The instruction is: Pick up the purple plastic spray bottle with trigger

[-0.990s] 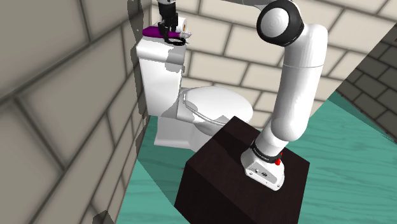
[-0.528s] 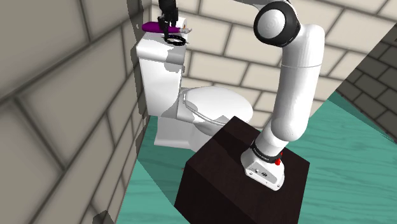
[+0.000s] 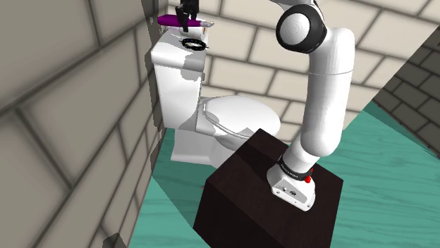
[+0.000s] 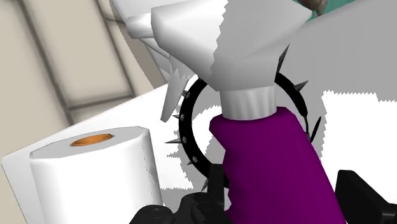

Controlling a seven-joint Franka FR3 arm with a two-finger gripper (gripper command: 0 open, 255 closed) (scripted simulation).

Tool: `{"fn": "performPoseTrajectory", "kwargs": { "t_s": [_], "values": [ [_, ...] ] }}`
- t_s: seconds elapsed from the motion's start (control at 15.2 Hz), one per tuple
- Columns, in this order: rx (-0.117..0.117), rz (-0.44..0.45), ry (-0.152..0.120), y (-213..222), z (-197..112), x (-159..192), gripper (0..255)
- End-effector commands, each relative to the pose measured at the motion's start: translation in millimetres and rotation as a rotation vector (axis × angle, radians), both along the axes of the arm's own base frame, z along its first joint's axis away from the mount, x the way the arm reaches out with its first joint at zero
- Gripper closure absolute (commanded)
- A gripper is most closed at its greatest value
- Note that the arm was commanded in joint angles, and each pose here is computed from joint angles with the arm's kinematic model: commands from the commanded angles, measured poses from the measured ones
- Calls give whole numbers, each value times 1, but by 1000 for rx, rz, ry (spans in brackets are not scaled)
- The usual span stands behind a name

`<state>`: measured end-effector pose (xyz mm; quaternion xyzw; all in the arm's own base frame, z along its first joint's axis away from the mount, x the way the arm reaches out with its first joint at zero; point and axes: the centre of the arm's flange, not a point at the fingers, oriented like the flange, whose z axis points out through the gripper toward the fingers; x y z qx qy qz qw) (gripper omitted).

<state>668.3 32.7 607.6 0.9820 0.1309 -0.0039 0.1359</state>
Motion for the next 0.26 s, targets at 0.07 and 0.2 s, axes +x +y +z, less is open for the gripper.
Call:
{"fn": "performPoseTrajectory", "kwargs": {
  "t_s": [0.07, 0.2],
  "values": [
    [0, 0, 0, 0, 16, 0, 255],
    [0, 0, 0, 0, 17, 0, 255]
  ]
}}
